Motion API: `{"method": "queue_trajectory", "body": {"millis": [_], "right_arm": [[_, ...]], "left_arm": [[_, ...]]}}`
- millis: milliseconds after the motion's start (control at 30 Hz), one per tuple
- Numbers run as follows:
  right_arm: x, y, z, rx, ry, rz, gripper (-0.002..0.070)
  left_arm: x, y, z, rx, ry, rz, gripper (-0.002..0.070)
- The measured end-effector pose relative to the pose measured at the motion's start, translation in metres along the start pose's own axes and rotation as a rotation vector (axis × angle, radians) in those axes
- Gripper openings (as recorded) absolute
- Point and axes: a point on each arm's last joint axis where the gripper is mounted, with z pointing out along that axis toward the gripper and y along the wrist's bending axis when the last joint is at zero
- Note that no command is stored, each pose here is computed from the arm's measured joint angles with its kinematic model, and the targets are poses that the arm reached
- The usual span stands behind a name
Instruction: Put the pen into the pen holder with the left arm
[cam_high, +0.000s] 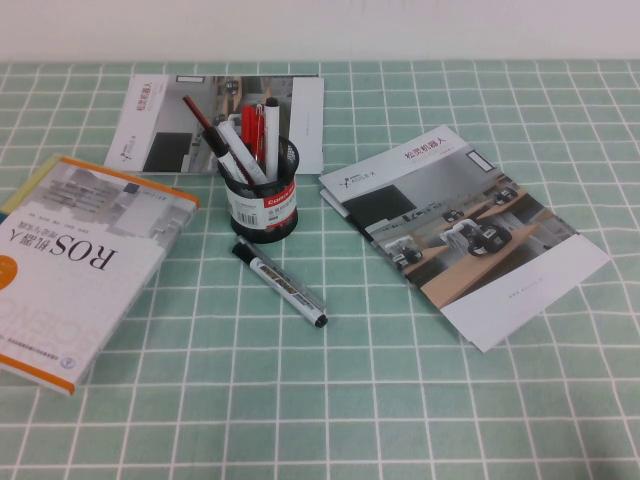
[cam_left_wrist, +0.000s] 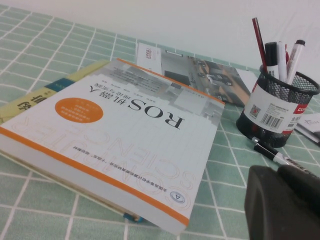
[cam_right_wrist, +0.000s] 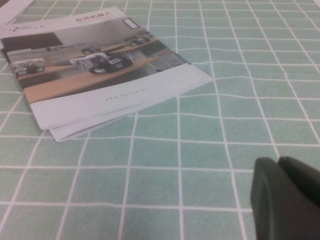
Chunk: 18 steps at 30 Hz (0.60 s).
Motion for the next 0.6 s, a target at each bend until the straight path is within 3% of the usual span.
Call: {"method": "queue_trajectory", "body": {"millis": [133,400,600], "right_arm": [[0.000,0.000,0.000,0.000,0.000,0.000,-0.0020],[0.000,0.000,0.000,0.000,0.000,0.000,-0.0020],[0.000,0.000,0.000,0.000,0.000,0.000,-0.0020]], "left_arm": [[0.000,0.000,0.000,0.002,-0.005,-0.025,0.0000],[-0.007,-0.002,-0.002,0.008,-0.009,-0.198,0.0000],[-0.056,-0.015,-0.007,-0.020,0.074,-0.213,0.0000]]}}
